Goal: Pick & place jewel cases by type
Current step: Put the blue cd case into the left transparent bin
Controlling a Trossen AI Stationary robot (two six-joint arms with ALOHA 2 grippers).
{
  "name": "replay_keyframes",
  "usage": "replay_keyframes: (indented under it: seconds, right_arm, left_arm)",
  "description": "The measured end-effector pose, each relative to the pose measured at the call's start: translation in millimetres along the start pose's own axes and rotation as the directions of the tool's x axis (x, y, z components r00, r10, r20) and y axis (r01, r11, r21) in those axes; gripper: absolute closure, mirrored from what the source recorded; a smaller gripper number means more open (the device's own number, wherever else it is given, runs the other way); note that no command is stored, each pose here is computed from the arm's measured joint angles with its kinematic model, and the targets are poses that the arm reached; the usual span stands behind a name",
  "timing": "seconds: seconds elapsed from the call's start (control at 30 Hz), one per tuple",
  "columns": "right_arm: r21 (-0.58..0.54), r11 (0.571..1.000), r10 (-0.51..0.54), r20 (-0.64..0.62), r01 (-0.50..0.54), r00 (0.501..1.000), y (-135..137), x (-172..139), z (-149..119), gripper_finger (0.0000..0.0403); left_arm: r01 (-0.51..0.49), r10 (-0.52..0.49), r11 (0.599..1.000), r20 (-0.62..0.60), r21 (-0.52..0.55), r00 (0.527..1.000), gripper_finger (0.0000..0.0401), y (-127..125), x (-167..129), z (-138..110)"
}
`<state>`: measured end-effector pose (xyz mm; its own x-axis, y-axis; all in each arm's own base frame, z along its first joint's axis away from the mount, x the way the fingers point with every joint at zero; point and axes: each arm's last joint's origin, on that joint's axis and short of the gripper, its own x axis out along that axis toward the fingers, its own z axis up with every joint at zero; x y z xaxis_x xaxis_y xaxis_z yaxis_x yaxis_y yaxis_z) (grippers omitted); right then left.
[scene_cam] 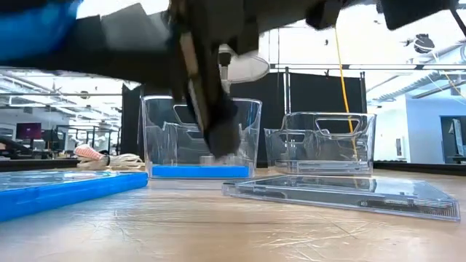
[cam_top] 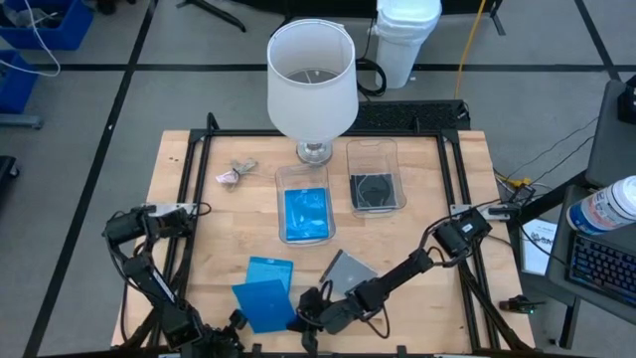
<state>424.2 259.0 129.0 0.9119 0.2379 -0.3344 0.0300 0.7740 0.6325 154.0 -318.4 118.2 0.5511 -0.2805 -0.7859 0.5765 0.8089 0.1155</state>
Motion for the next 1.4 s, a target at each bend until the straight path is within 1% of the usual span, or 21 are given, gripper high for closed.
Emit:
replay_keyframes:
  seconds: [0.1, 0.13, 0.3, 0.4, 0.5, 0.6, 0.67, 0.73, 0.83, 0.93, 1.0, 1.03, 1.1, 1.2, 1.3, 1.4]
  right_arm:
    - [-0.044, 0.999, -0.002, 0.002, 0.002, 1.000, 9.8, -8.5, 12.1, 0.0381]
    - [-0.068, 0.998, 0.002, -0.002, -0.002, 1.000, 14.4, -12.9, 18.2, 0.0381]
    - [-0.109, 0.994, -0.029, 0.015, 0.031, 0.999, 32.7, -36.7, 51.1, 0.0381]
    - [-0.132, 0.986, -0.093, 0.041, 0.098, 0.995, 36.2, -53.2, 75.3, 0.0381]
    - [-0.150, 0.976, -0.150, 0.051, 0.156, 0.987, 36.3, -75.1, 108.0, 0.0379]
    - [-0.115, 0.960, -0.252, 0.038, 0.255, 0.967, 20.2, -95.1, 143.3, 0.0379]
    - [-0.053, 0.947, -0.317, 0.005, 0.316, 0.949, 0.1, -104.1, 165.8, 0.0379]
    - [0.016, 0.931, -0.362, -0.060, 0.363, 0.930, -22.8, -109.8, 183.2, 0.0380]
    - [0.110, 0.891, -0.421, -0.165, 0.441, 0.892, -55.7, -113.2, 197.2, 0.0380]
    - [0.152, 0.854, -0.457, -0.238, 0.498, 0.857, -79.4, -116.2, 205.9, 0.0379]
    - [0.163, 0.831, -0.485, -0.253, 0.532, 0.837, -90.5, -118.2, 209.7, 0.0379]
    - [0.168, 0.826, -0.492, -0.248, 0.538, 0.834, -94.4, -118.5, 212.3, 0.0379]
    - [0.177, 0.835, -0.485, -0.213, 0.522, 0.848, -96.5, -120.6, 220.3, 0.0380]
    - [0.183, 0.880, -0.416, -0.147, 0.438, 0.898, -90.0, -121.6, 231.5, 0.0380]
    - [0.181, 0.922, -0.324, -0.124, 0.342, 0.938, -80.8, -123.9, 238.1, 0.0381]
    - [0.186, 0.925, -0.312, -0.127, 0.332, 0.941, -73.4, -138.5, 244.2, 0.0381]
  left_arm:
    - [-0.001, 0.001, 1.000, 0.003, 0.002, 1.000, 0.0357, -1.1, -0.5, -0.3]
    - [-0.003, 0.003, 1.000, 0.003, 0.003, 1.000, 0.0357, -1.0, -0.5, -0.3]
    - [-0.017, 0.017, 1.000, 0.004, -0.008, 1.000, 0.0357, 1.8, 0.6, 0.5]
    - [-0.016, 0.016, 1.000, 0.003, -0.024, 1.000, 0.0357, 1.9, 0.5, 0.6]
    - [-0.017, 0.017, 1.000, 0.001, -0.019, 1.000, 0.0357, 2.2, 0.6, 0.5]
    - [-0.024, 0.024, 1.000, 0.001, 0.012, 1.000, 0.0357, 2.5, 0.5, 0.3]
    - [-0.029, 0.028, 0.999, 0.001, 0.030, 1.000, 0.0357, 3.3, 0.8, 0.6]
    - [-0.033, 0.033, 0.999, 0.001, 0.037, 0.999, 0.0357, 4.2, 1.1, 0.8]
    - [-0.041, 0.042, 0.998, -0.009, 0.043, 0.999, 0.0357, 5.6, 1.3, 0.0]
    - [-0.049, 0.050, 0.997, -0.026, 0.052, 0.998, 0.0357, 6.4, 1.1, -1.8]
    - [-0.054, 0.057, 0.997, -0.036, 0.055, 0.998, 0.0357, 6.5, 0.6, -3.0]
    - [-0.057, 0.059, 0.997, -0.041, 0.056, 0.997, 0.0357, 6.3, 0.3, -3.6]
    - [-0.060, 0.063, 0.996, -0.049, 0.063, 0.997, 0.0357, 5.7, -0.2, -4.9]
    - [-0.060, 0.064, 0.995, -0.057, 0.074, 0.996, 0.0357, 3.8, -1.4, -6.8]
    - [-0.059, 0.063, 0.995, -0.057, 0.080, 0.996, 0.0357, 2.1, -2.3, -7.8]
    - [-0.066, 0.070, 0.995, -0.055, 0.077, 0.996, 0.0357, 2.0, -2.5, -8.2]
